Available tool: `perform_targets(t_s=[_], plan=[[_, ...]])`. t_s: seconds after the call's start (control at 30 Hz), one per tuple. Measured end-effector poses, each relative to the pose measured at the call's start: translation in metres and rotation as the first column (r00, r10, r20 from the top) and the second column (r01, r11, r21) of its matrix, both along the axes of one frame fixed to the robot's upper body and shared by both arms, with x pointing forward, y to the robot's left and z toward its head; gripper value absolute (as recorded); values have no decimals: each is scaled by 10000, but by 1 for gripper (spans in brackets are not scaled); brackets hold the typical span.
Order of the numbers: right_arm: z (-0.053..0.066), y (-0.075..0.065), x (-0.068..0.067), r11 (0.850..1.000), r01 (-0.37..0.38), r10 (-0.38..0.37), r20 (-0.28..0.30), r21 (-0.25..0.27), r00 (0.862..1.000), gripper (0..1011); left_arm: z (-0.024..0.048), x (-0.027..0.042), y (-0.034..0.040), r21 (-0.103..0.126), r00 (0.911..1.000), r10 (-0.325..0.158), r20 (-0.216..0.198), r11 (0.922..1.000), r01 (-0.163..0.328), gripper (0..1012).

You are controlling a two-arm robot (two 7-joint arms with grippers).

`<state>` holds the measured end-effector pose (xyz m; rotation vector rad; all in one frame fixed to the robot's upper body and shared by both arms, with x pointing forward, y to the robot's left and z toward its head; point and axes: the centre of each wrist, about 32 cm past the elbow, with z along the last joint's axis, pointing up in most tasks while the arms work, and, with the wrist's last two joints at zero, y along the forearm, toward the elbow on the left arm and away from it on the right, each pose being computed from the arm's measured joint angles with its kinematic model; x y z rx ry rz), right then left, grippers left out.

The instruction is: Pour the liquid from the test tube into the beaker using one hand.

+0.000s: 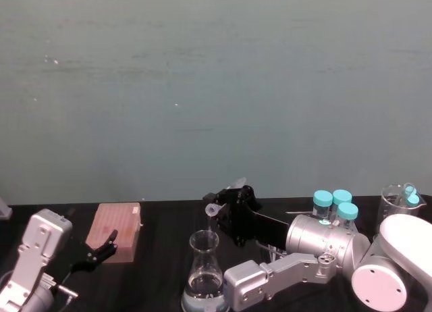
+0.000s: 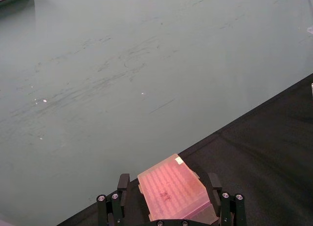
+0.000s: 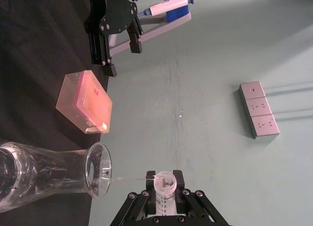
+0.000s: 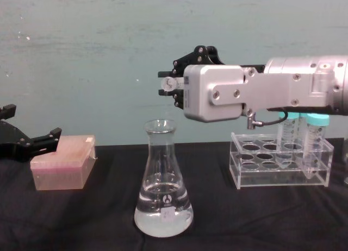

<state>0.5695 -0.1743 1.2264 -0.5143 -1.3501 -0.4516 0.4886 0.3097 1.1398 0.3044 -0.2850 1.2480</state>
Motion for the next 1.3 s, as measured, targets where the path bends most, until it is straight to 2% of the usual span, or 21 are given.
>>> perform_targets(t_s=[0.77,1.3], plan=[[4,49,16,9995,-54,63,313,-300,9995,205,0,0,0,0,10000,0,0,10000,0,1000],[7,33,12,9985,-36,69,586,-551,9983,205,0,0,0,0,10000,0,-1,10000,0,1000]])
